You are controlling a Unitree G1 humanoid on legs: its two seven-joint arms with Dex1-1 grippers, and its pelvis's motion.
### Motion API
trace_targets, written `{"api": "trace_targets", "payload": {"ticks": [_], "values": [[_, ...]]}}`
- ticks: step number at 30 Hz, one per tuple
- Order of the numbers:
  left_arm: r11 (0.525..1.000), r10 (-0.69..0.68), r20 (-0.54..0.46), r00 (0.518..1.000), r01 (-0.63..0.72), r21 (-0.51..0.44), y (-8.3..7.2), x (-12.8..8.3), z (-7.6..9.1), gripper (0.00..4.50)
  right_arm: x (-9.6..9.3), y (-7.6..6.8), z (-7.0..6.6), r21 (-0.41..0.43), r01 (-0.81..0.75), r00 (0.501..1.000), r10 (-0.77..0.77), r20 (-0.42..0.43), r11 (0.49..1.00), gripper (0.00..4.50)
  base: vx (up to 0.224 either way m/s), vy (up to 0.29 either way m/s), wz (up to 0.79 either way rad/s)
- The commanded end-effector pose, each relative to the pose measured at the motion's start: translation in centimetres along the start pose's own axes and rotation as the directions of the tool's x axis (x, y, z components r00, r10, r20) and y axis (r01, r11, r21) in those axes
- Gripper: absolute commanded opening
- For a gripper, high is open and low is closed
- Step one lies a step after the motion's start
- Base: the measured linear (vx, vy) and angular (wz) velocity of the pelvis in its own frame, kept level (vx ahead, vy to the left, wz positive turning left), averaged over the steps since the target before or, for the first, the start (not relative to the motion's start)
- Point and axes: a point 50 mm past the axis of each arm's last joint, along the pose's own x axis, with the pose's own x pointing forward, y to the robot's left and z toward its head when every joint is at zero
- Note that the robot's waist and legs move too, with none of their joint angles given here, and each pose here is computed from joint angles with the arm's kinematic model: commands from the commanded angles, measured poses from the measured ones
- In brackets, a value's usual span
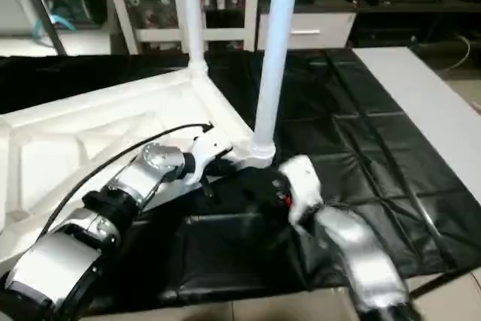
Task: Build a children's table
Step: Rotate leg to tighten
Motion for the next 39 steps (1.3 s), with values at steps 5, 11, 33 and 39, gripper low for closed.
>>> {"api": "trace_targets", "payload": {"ticks": [5, 11, 33, 39], "values": [[0.999, -0.04, 0.08, 0.996, 0.038, 0.032, -0.7, 0.3, -0.1, 0.28, -1.2, -0.3, 0.8, -0.005, -0.039, 0.999, 0.039, 0.003, 0.999, 3.63, 0.0, 0.0, 0.0], [0.999, -0.008, 0.208, 0.978, 0.016, -0.038, 0.3, -0.9, 0.9, 0.84, -0.8, 0.5, 1.0, 0.015, -0.096, 0.995, 0.095, 0.012, 0.995, 3.63, 0.0, 0.0, 0.0], [0.993, -0.101, -0.069, 0.992, 0.105, 0.05, 0.4, -9.5, -2.0, 1.06, 0.1, 1.9, 1.2, 0.031, -0.154, 0.988, 0.153, 0.027, 0.988, 3.63, 0.002, 0.001, 0.0], [0.986, 0.122, -0.164, 0.979, -0.1, 0.133, 2.3, -8.8, -2.1, 1.06, 0.2, 2.1, 1.3, 0.03, -0.151, 0.988, 0.15, 0.031, 0.988, 3.63, 0.0, 0.0, 0.0]]}}
